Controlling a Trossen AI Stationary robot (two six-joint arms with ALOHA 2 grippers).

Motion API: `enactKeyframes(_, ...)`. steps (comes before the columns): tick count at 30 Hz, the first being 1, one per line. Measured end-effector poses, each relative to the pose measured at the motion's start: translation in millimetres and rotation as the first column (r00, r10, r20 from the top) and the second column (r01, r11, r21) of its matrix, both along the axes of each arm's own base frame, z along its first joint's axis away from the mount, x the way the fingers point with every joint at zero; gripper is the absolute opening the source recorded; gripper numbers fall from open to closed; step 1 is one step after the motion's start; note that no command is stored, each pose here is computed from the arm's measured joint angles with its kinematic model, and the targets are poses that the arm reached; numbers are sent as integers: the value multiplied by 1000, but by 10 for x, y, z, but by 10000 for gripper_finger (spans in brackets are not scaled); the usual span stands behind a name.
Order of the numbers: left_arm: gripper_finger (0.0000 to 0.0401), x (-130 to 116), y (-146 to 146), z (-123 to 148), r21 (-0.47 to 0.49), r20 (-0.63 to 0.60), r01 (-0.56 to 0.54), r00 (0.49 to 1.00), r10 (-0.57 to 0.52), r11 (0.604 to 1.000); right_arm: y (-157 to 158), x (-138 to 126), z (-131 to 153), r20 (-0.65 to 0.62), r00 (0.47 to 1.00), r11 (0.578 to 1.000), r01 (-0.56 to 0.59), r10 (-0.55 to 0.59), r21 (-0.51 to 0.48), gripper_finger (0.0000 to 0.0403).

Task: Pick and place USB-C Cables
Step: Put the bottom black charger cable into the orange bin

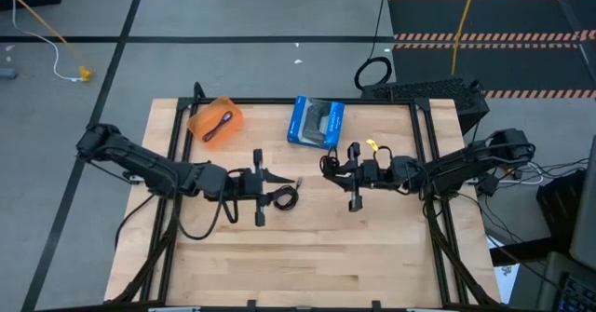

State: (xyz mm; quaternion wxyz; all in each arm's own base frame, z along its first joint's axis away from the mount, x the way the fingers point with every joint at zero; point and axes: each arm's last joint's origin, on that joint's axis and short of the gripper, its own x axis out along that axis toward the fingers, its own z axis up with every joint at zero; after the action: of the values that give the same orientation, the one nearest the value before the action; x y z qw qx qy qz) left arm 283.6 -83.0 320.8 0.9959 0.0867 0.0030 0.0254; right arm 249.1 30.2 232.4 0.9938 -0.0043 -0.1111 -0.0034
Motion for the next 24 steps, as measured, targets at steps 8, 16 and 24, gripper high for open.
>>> enactKeyframes(8, 93, 103, 32, -45, -15, 32, -11, 999, 12, 1000, -6, -3, 14, 14, 1000, 1000, 17, -18, 19, 28)
enactKeyframes(16, 93, 303, 60, -128, -26, 139, 50, 989, -46, 998, -7, -4, 23, 22, 1000, 1000, 17, -17, 21, 28)
enactKeyframes(24, 93, 449, 235, -207, -34, 192, 37, 981, -29, 999, -7, -4, 24, 23, 1000, 1000, 17, -17, 21, 28)
